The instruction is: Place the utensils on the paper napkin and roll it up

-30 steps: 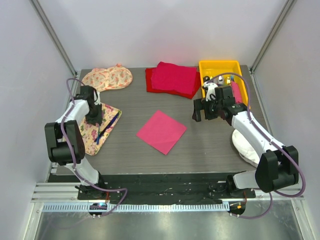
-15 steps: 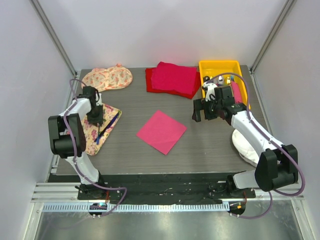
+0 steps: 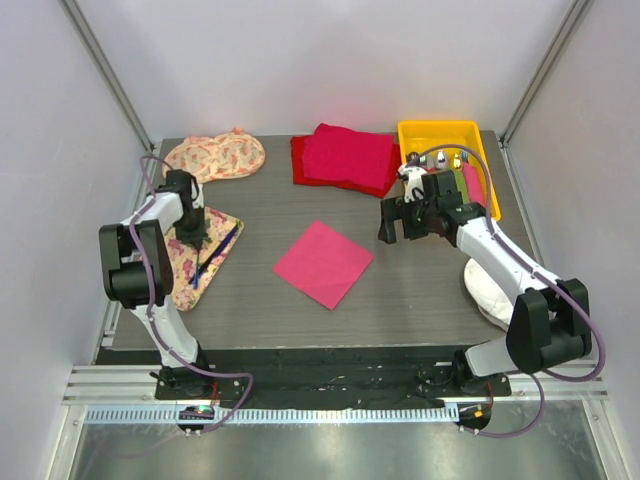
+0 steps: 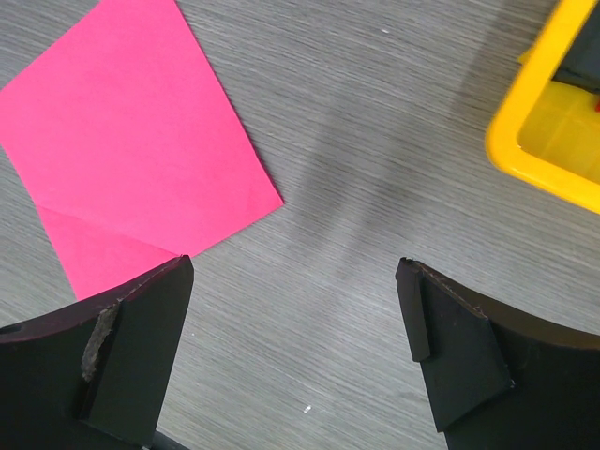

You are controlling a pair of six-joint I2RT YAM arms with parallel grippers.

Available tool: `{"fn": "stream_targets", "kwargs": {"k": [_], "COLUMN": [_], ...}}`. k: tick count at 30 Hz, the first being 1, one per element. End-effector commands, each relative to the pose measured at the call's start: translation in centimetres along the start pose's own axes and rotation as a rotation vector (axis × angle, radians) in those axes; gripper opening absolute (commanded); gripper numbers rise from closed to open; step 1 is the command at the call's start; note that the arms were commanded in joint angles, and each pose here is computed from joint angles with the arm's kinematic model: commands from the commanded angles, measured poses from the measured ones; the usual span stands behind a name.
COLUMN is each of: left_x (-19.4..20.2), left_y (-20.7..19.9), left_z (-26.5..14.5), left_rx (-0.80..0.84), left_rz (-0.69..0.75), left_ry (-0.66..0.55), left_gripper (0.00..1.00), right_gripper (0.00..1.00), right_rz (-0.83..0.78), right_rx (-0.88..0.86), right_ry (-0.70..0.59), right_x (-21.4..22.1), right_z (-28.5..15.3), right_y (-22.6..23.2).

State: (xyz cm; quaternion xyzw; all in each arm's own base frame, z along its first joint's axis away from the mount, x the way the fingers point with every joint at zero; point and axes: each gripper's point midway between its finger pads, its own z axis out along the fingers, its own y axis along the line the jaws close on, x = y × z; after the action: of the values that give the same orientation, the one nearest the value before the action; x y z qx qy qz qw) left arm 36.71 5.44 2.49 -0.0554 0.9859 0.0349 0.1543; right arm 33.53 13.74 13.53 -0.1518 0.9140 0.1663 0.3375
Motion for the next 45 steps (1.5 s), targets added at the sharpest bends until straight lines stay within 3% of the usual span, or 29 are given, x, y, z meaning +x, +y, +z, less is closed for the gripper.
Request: {"fn": "stream_targets", "kwargs": {"k": [1, 12, 21, 23, 31, 37, 45], "left_x": [-1.9, -6.7, -6.5, -5.9, -3.1, -2.1, -1.6], "left_y": [0.2, -5.2, -14.1, -15.5, -25.4, -30.4, -33.8], "left_z": [-0.9, -11.8, -18.0, -18.0, -17.5, -12.8, -9.6], "left_rx": [0.021, 0.316, 0.433, 0.407, 0.361, 0.329, 0.283], "left_rz": [-0.031, -0.217, -0.264, -0.33, -0.191, -0.172, -0.153], "left_ry": [-0.052, -0.259, -0.351, -0.344, -0.327, -0.207, -0.159], "left_gripper": [0.0, 0.0, 0.0, 0.0, 0.0, 0.0, 0.0], "right_gripper": [1.0, 1.0, 0.97, 0.97, 0.97, 0.93, 0.67], "right_rz": [-0.04, 0.015, 0.03, 0.036, 0.005, 0.001, 0.02], "right_rx": [-0.049, -0.206, -0.252, -0.216, -0.092, -0.021, -0.021], "right_ry": [-0.086, -0.123, -0.189, -0.184, -0.181, -0.121, -0.075], "right_x": [-3.5, -7.5, -10.5, -9.9, -7.2, -4.5, -1.9], "right_z": [0.2, 1.9, 2.1, 2.3, 1.3, 1.1, 1.4], "right_y": [1.9, 6.6, 8.5, 7.8, 5.5, 3.6, 3.3]}}
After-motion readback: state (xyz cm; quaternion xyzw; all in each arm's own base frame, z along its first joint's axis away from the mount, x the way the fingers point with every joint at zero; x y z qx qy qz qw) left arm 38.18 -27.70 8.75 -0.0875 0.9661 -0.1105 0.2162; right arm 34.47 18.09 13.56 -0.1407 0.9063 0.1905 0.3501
